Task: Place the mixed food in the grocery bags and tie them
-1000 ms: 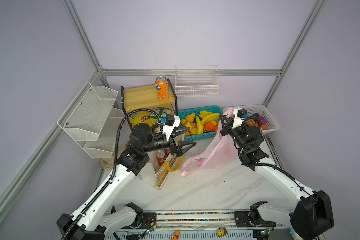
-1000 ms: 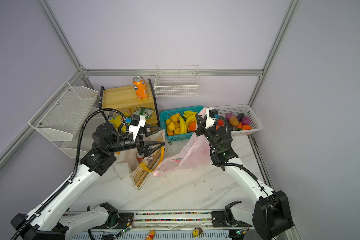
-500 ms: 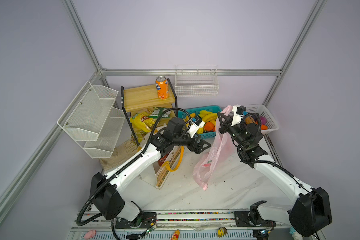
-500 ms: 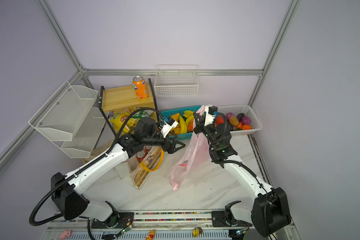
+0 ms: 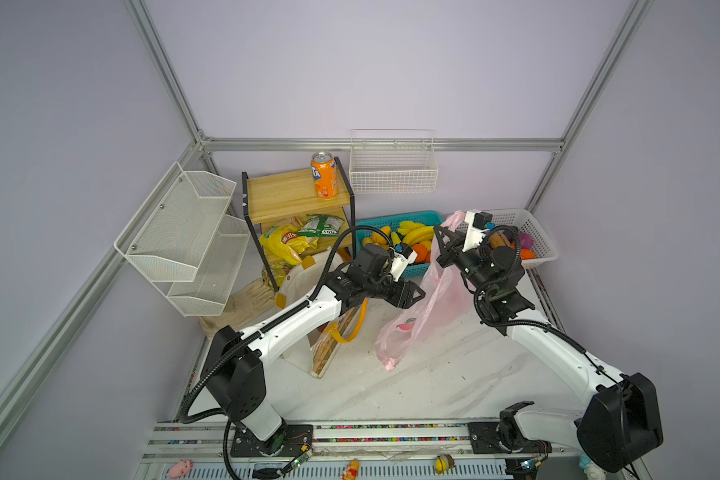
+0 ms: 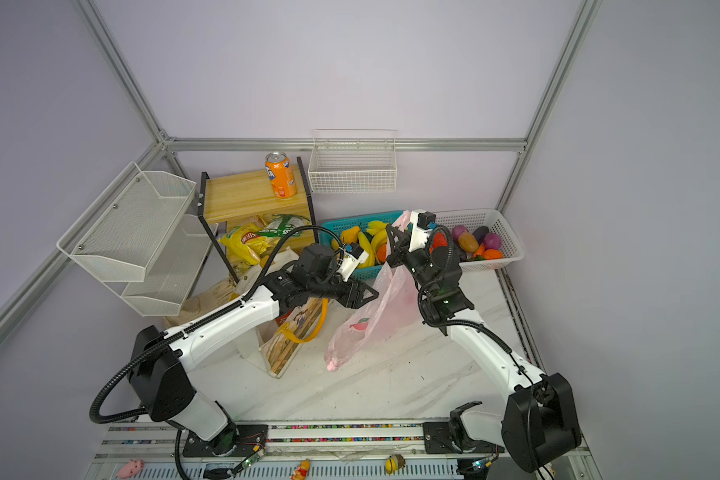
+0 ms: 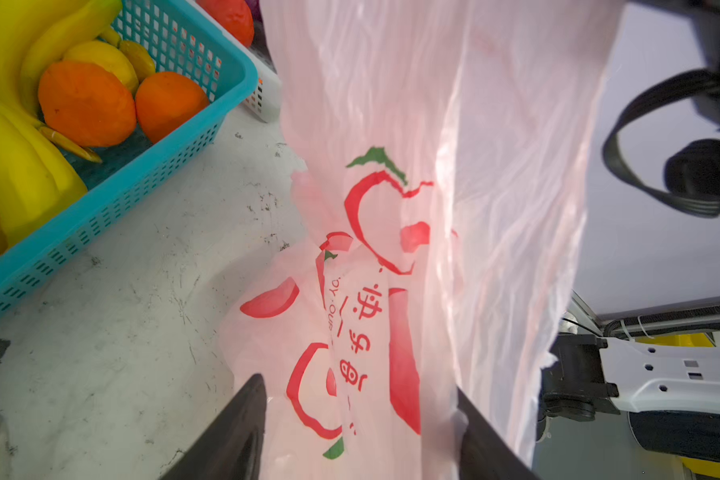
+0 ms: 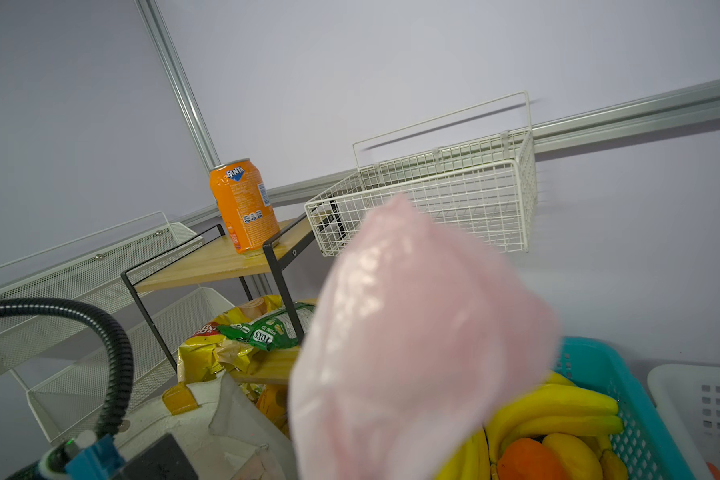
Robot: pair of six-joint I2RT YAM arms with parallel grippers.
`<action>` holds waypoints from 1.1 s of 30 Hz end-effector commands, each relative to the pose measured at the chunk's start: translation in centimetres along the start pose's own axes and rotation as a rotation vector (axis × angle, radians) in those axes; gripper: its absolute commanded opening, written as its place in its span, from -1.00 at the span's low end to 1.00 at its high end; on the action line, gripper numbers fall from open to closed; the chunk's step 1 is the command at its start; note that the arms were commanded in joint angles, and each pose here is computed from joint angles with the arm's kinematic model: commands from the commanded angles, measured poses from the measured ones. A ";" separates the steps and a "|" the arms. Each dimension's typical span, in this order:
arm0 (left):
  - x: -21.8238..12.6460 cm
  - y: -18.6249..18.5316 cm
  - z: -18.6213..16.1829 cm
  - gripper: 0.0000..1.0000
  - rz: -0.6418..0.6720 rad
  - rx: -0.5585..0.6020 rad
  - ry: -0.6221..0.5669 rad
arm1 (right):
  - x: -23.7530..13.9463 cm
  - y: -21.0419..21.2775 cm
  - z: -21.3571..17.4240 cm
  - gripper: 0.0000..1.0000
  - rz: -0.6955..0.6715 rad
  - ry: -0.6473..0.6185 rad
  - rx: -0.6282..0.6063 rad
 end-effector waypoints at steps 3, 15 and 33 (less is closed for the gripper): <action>-0.3 -2.1 3.7 0.18 -0.081 0.057 -0.091 | 0.2 0.3 0.5 -1.00 0.017 -0.021 0.029; -3.3 0.0 5.4 -1.00 0.035 -0.112 -0.187 | 0.2 -0.7 0.3 -0.15 -0.170 0.201 -0.059; -5.9 1.3 4.1 -1.00 0.020 -0.485 -0.368 | -5.6 2.5 -3.5 0.90 -0.133 0.383 0.218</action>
Point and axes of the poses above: each gripper's point midway between its finger pads, its own x axis out along the fingers, its own y axis along the line the jaws close on, z = x × y, the point moved 8 cm from there along -x, back along the fingers, and after that the axes turned 7 degrees about x, right-handed, at the moved point
